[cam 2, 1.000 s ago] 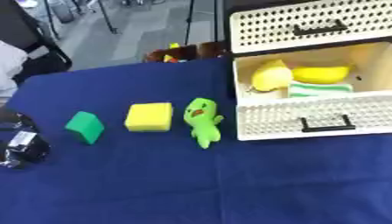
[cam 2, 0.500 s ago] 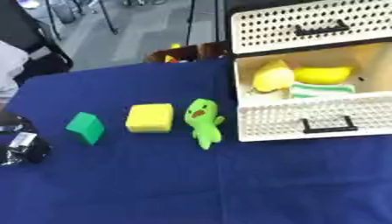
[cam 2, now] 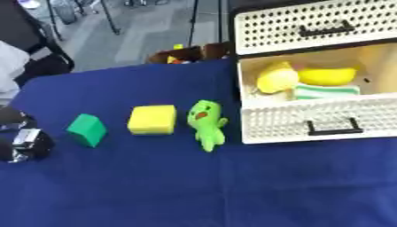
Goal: Pick up objects from table and place into drawer.
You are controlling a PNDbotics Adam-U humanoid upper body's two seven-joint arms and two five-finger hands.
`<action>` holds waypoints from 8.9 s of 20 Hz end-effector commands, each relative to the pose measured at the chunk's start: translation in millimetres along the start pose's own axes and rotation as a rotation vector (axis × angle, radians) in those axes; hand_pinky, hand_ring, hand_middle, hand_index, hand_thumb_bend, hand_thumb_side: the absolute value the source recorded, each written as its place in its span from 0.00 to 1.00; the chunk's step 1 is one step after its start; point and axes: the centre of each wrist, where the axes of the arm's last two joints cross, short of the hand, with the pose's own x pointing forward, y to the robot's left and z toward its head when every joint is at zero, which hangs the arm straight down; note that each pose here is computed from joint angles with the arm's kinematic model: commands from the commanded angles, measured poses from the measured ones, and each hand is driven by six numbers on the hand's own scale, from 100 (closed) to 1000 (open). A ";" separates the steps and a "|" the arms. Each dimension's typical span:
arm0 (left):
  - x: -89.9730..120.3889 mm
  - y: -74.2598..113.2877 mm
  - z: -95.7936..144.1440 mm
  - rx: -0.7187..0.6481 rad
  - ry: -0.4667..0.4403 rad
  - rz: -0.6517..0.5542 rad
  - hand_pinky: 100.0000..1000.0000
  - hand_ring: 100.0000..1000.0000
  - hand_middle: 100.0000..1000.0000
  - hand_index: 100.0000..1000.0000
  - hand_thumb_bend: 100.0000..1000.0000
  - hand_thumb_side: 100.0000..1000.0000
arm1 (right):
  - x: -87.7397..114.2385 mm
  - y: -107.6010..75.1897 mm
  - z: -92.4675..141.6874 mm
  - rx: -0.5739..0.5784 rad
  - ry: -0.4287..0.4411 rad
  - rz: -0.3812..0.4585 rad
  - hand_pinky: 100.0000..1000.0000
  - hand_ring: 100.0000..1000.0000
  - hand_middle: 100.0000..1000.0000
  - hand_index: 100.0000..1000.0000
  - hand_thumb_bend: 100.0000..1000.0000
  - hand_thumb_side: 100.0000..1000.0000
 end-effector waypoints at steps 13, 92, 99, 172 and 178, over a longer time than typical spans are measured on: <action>-12.4 51.3 37.4 0.195 0.016 -0.045 0.64 0.71 0.60 0.69 0.16 0.36 | 2.5 -3.4 -4.2 -0.066 -0.043 -0.043 0.54 0.68 0.59 0.78 0.00 1.00; 237.3 251.0 13.4 0.705 -0.767 0.476 0.39 0.52 0.43 0.99 0.33 0.55 | 15.3 29.9 -21.8 -0.147 0.015 -0.168 0.53 0.67 0.57 0.78 0.00 1.00; 238.4 249.7 11.5 0.755 -0.713 0.424 0.41 0.54 0.48 1.00 0.59 0.58 | 15.4 30.6 -20.9 -0.148 0.019 -0.168 0.53 0.67 0.57 0.78 0.00 1.00; 149.0 91.9 131.5 1.657 -0.538 1.437 0.42 0.55 0.49 0.83 0.59 0.77 | 31.3 43.3 -48.0 1.771 0.276 0.046 0.33 0.57 0.56 0.73 0.00 1.00; 150.4 87.0 129.2 1.636 -0.515 1.465 0.42 0.55 0.49 0.82 0.58 0.78 | 28.1 41.2 -29.9 1.855 0.383 -0.031 0.31 0.57 0.57 0.74 0.06 1.00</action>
